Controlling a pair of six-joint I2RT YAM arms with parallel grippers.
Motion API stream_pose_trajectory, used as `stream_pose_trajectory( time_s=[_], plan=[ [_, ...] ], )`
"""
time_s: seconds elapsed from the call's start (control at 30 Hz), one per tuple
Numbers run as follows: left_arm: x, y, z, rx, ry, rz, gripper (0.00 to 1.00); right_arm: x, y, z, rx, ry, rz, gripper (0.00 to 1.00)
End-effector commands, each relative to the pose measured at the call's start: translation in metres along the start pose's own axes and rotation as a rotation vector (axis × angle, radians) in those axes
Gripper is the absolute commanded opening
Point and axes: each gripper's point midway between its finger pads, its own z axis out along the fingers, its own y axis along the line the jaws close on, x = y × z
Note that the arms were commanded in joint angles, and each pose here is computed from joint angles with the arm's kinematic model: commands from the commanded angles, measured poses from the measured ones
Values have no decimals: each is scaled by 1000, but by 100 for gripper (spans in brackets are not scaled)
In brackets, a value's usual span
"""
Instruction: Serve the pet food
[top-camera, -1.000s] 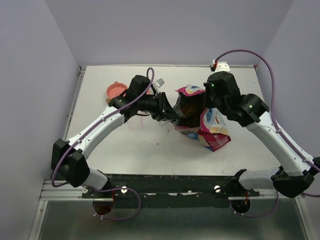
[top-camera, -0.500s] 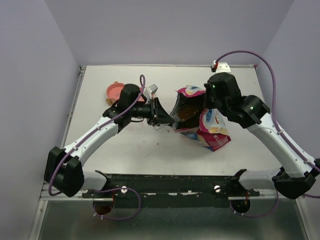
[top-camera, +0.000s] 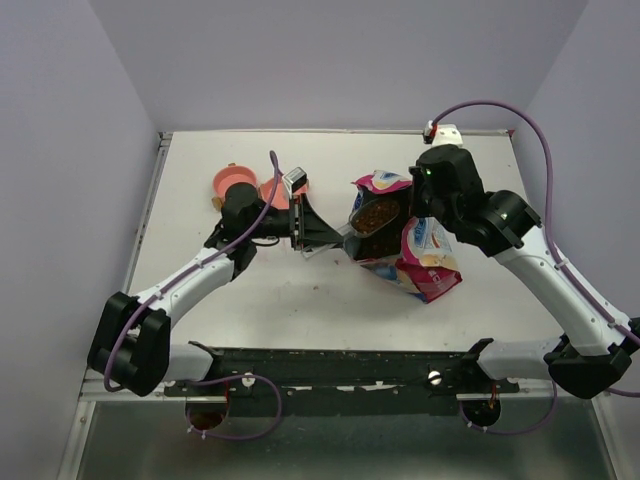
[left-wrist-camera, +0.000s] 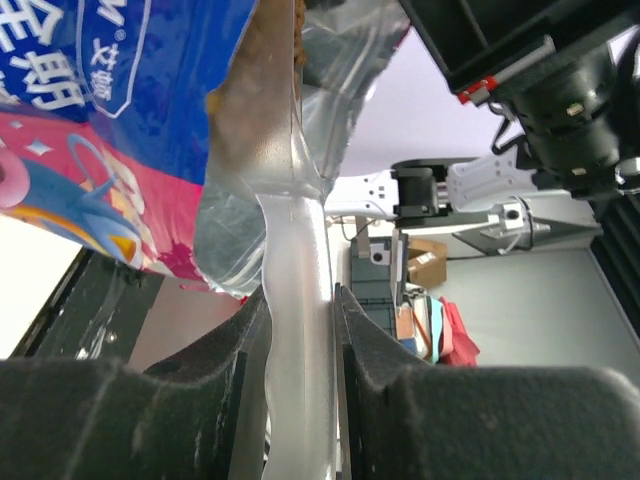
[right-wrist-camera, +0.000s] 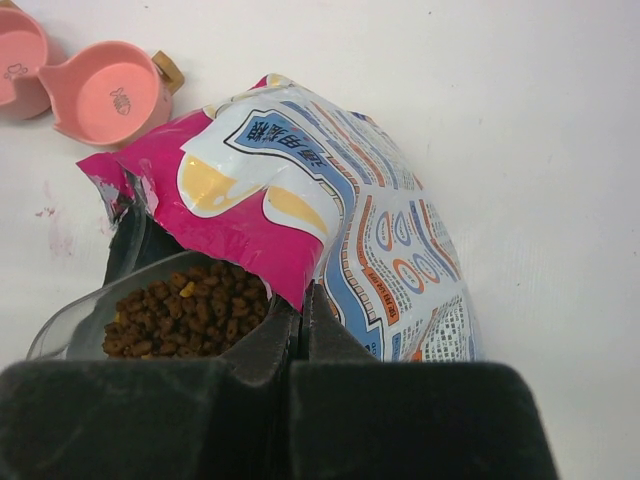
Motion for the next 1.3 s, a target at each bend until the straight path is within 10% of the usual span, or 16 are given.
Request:
stream_pose_trajectory(
  time_s=[0.0,0.7,1.27],
  plan=[
    [6,-29,-10,180,24,144,0,-43,-3,-25,-20,-144,69,0],
    [28,-37,-23,187,91,197,0,-44,-1,-24,-22,-134,55,0],
    [-14,-64,-71,143,-166,173,0,-39,5,-24,-57,-121,52,0]
  ],
)
